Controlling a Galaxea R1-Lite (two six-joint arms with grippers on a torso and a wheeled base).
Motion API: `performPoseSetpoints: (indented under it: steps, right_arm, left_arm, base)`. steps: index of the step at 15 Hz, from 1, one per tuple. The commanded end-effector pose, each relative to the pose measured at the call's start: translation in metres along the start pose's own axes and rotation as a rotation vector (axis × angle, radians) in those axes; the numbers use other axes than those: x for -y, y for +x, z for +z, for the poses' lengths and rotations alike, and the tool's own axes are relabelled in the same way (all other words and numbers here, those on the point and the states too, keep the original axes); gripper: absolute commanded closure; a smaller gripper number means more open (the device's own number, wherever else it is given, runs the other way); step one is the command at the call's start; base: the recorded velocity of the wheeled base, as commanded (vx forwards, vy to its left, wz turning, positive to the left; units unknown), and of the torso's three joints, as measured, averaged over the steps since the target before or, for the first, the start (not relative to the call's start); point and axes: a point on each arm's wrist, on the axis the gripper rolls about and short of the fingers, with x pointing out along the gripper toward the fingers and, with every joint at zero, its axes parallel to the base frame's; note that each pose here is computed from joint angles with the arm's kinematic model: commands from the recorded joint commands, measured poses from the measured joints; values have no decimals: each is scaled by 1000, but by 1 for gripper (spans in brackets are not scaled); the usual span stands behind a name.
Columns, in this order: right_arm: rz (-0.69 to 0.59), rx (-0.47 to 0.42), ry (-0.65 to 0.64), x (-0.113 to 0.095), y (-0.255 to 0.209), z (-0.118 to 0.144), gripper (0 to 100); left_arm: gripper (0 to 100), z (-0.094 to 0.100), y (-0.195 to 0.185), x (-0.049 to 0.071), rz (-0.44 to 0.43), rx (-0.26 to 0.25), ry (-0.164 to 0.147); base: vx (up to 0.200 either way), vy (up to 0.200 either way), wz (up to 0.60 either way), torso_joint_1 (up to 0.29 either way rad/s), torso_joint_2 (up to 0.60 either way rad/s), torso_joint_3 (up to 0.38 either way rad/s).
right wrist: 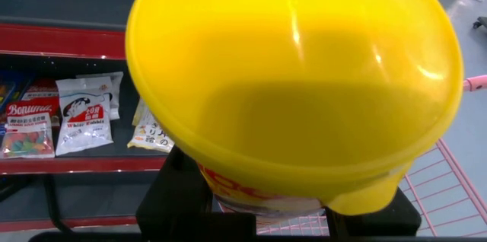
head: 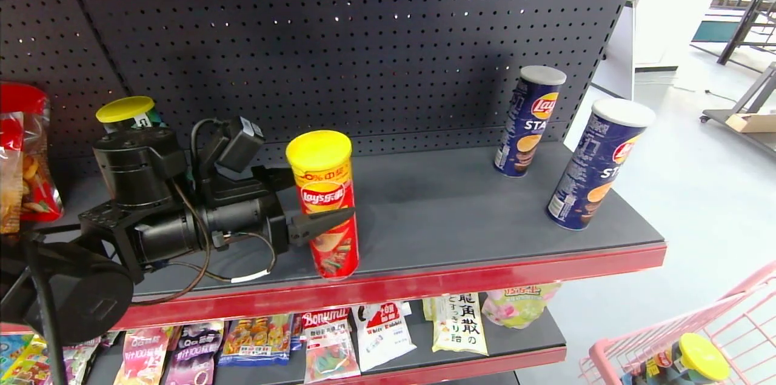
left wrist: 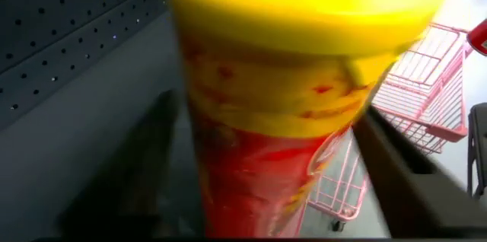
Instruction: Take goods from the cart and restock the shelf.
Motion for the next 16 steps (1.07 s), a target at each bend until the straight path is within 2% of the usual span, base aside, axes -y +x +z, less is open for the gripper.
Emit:
performPoseSetpoints:
  steps: [1,5,8,16]
  right_arm:
    - [0,4,-1,0,-1,1,100]
    - [-2,5,-1,0,-1,2,100]
    - [0,5,-1,0,-1,2,100]
    - [0,5,-2,0,-1,2,100]
  left_arm:
    - [0,3,-2,1,7,10,9]
    - [0,7,-6,2,72,15,18]
    - [0,10,-19,12,72,19,16]
    - [0,-2,-61,24,134,-8,-12]
  base:
    - [0,0,0,0,0,0]
    - [0,0,0,0,0,0]
    - [0,0,0,0,0,0]
    - [0,0,0,0,0,0]
